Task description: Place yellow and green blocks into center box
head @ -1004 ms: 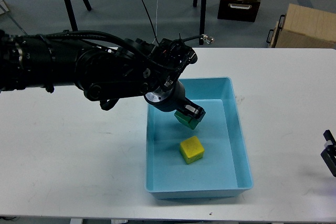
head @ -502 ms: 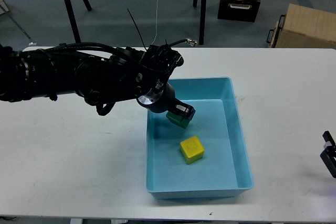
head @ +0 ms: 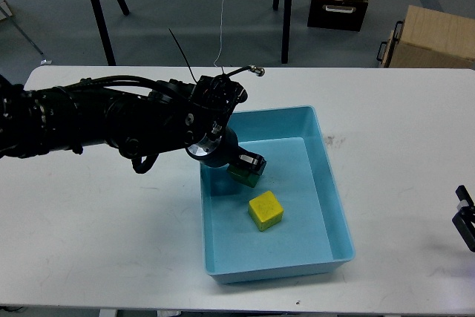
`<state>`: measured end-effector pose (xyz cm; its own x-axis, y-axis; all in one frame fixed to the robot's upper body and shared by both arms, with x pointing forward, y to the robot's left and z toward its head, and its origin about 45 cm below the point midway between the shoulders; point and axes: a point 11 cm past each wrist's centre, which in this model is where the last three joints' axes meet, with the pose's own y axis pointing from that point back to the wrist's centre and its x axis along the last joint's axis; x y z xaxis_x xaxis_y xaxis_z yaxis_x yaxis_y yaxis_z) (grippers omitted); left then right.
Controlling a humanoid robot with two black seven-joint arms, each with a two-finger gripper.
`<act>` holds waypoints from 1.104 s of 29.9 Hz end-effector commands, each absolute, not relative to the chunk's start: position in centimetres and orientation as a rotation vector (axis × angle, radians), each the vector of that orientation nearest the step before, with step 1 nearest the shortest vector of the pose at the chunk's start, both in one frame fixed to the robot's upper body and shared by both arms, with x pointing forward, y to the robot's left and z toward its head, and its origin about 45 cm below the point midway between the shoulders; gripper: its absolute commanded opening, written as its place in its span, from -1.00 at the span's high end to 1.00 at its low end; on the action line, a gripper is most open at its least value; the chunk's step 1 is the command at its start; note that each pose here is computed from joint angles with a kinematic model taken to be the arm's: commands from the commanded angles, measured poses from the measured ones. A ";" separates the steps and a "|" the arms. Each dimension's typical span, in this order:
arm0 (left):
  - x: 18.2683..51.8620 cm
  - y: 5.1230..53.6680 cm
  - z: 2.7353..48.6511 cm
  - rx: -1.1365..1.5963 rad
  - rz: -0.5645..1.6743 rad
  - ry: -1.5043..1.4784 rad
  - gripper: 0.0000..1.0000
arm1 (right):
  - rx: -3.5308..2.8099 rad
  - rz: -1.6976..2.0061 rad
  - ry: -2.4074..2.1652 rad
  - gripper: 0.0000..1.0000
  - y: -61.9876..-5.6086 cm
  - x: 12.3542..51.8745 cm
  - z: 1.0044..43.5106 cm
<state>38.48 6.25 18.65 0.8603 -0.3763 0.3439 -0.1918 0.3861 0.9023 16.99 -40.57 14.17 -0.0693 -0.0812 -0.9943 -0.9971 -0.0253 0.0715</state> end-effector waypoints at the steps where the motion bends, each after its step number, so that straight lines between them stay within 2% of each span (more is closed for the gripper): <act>1: 38.5 6.1 18.8 1.176 -0.124 -0.553 -0.31 | -1.255 1.243 1.308 -0.97 -40.6 17.0 14.2; 5: 38.5 5.6 19.1 1.157 -0.117 -0.553 -0.49 | -1.255 1.245 1.307 -0.97 -40.5 17.0 14.1; 10: 39.0 4.9 20.3 1.110 -0.106 -0.568 -0.60 | -1.256 1.242 1.306 -0.97 -40.6 17.0 14.2; 14: 40.3 1.8 26.1 0.989 -0.075 -0.662 -0.62 | -1.259 1.244 1.305 -0.97 -40.5 17.1 14.2; 17: 40.4 -0.3 28.8 0.891 -0.047 -0.679 -0.62 | -1.260 1.244 1.304 -0.97 -40.5 17.1 14.2; 22: 40.1 -4.9 35.6 0.581 0.058 -0.627 -0.62 | -1.260 1.247 1.303 -0.97 -40.4 17.1 14.2; 30: 44.4 1.2 43.4 0.192 0.335 -0.424 -0.63 | -1.264 1.251 1.296 -0.97 -40.1 17.2 14.2; 33: 46.0 5.0 45.5 0.027 0.444 -0.312 -0.63 | -1.271 1.248 1.295 -0.97 -40.1 17.4 14.2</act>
